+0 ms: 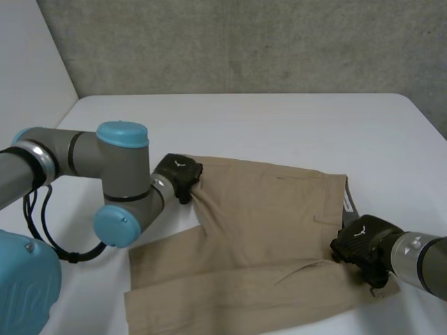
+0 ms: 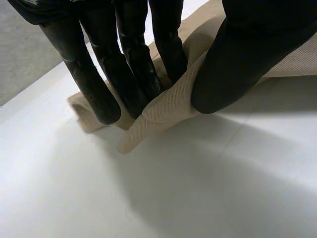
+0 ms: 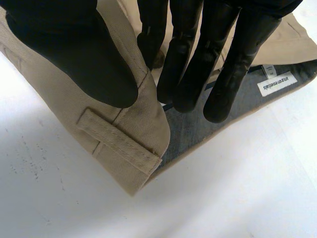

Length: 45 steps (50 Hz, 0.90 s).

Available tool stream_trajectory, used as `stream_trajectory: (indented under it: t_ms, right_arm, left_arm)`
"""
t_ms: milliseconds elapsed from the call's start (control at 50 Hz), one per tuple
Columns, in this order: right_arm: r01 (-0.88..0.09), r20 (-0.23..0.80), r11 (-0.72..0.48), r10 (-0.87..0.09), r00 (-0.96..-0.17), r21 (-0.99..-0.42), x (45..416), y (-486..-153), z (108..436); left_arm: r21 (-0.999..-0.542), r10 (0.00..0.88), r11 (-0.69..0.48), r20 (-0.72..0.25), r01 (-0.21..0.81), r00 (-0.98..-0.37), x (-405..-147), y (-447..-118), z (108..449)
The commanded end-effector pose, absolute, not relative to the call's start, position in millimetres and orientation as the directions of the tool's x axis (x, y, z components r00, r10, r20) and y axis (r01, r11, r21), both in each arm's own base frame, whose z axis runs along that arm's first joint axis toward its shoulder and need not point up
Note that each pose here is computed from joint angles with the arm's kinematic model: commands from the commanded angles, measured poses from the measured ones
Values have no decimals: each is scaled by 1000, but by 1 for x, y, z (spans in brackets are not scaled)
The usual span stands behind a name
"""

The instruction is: Fold the shorts.

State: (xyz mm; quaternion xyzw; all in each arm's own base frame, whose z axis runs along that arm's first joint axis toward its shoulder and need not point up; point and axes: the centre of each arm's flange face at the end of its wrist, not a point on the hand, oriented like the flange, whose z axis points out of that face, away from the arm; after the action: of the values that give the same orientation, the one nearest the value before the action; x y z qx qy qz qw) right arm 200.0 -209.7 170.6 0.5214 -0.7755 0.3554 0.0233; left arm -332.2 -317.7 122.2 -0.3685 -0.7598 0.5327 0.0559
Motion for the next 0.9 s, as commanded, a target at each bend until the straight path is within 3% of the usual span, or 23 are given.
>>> stream_trajectory:
  t_ms: [20,120,180,300,500,680,900]
  right_arm:
    - [-826,404,206,-793,-455,-525,200,-210,170]
    - [-826,405,205,-794,-454,-525,200,-209,170]
    - [-831,403,190,-804,-438,-523,204,-205,169]
    - [-832,403,179,-809,-428,-525,207,-203,169]
    - [-833,400,181,-811,-428,-523,207,-201,169]
    - [-834,394,185,-815,-426,-519,207,-199,167]
    - [-830,422,171,-796,-434,-530,207,-205,168]
  left_arm:
    - [-823,551,210,-347,528,-759,-309,-305,136]
    - [-771,518,326,-338,546,-786,-266,-290,128]
    - [-768,504,342,-337,542,-796,-255,-285,131]
    - [-822,474,269,-341,502,-812,-255,-280,170]
    - [-838,463,247,-339,486,-819,-257,-287,172]
    - [-814,476,285,-339,506,-812,-257,-294,147]
    - [-796,474,307,-348,522,-809,-254,-292,142]
